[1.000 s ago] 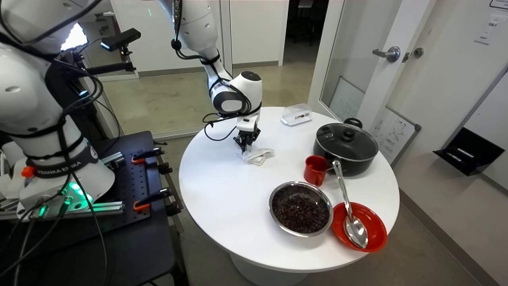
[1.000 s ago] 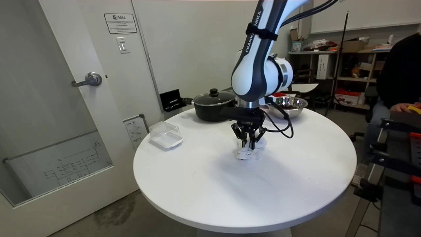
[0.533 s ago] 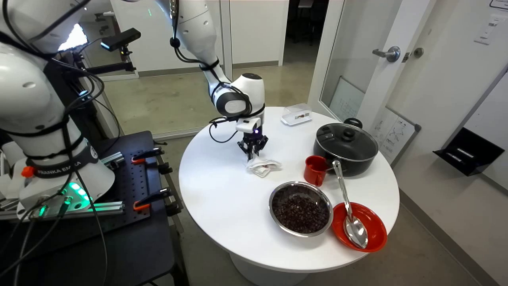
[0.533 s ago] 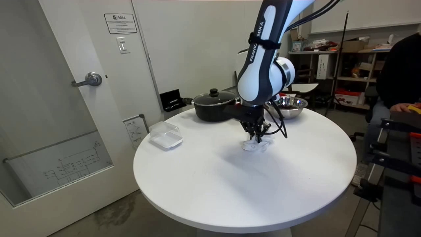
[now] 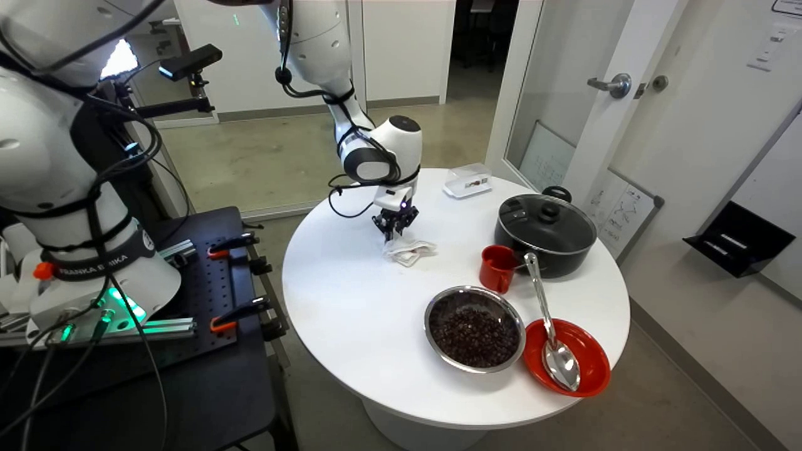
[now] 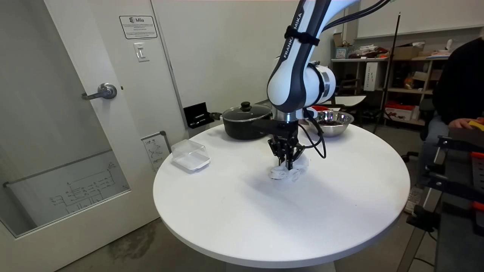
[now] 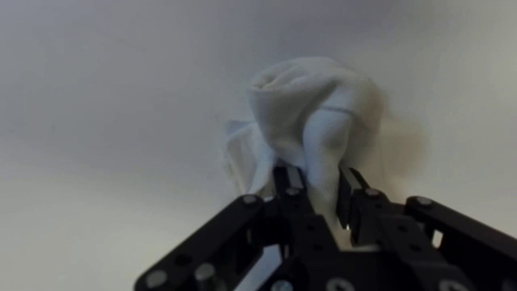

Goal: Use the towel to wipe the table.

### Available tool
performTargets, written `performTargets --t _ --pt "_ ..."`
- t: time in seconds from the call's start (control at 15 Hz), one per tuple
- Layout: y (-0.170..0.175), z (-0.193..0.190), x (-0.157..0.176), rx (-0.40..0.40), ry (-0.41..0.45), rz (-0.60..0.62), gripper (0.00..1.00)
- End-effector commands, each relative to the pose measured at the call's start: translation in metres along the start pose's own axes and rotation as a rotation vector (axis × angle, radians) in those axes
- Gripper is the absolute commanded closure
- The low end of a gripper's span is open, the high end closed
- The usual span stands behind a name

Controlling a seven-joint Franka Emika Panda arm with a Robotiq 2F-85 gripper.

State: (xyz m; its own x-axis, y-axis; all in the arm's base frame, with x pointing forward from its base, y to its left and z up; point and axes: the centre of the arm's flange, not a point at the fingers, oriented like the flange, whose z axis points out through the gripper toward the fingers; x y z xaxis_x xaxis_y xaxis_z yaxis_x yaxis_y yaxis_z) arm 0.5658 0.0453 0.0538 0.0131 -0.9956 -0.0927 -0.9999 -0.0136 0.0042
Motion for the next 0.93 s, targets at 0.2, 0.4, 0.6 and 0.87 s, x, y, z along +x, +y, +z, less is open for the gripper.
performTargets --t 0.2,0.4,0.6,0.87 --pt "0.012 0.043 -0.103 -0.125 -0.163 -0.268 0.94" --pt "0.021 0.051 -0.147 -0.202 -0.164 -0.393 0.94" --pt "0.024 0.056 -0.149 -0.248 -0.047 -0.387 0.94" --pt "0.016 0.049 -0.115 -0.234 0.036 -0.285 0.94"
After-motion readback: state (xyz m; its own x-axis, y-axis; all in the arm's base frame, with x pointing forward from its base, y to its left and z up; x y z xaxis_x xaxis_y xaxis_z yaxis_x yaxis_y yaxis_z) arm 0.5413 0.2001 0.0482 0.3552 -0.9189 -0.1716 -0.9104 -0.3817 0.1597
